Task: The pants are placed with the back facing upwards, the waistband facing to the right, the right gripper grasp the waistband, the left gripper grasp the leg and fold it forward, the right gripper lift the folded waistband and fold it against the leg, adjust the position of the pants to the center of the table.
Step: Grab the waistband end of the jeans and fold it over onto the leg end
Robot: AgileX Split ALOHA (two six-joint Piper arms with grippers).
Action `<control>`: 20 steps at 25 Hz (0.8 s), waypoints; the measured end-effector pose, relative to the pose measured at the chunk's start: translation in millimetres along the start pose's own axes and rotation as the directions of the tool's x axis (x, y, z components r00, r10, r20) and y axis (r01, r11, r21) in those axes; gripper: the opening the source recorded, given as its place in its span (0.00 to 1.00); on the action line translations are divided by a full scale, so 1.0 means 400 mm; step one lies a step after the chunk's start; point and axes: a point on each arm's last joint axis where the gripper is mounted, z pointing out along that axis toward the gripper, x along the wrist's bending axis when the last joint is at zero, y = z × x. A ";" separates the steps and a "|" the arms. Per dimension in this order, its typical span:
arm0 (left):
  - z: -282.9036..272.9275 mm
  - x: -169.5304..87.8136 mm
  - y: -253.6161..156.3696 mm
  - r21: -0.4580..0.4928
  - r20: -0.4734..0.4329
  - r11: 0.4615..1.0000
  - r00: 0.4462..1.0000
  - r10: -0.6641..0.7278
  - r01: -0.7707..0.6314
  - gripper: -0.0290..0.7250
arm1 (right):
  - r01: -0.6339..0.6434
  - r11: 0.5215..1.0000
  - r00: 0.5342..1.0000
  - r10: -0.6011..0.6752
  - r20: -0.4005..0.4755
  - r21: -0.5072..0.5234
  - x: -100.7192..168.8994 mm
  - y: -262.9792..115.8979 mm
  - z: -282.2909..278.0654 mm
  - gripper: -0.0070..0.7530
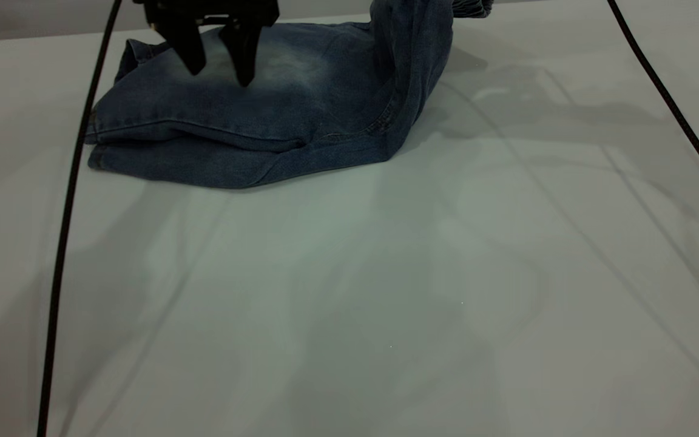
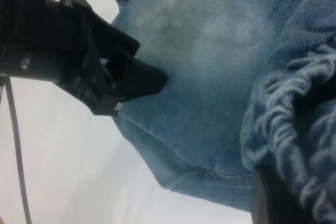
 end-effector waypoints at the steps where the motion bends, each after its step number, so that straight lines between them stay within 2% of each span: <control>1: 0.009 0.002 -0.005 0.013 -0.011 1.000 1.000 0.003 -0.003 0.72 | 0.000 1.000 1.000 0.000 -0.001 0.001 0.000 0.000 0.000 0.11; 20: 0.070 0.058 -0.020 0.064 -0.025 0.997 0.999 -0.048 0.050 0.72 | -0.020 1.000 0.999 0.020 -0.049 -0.001 0.018 0.000 0.006 0.11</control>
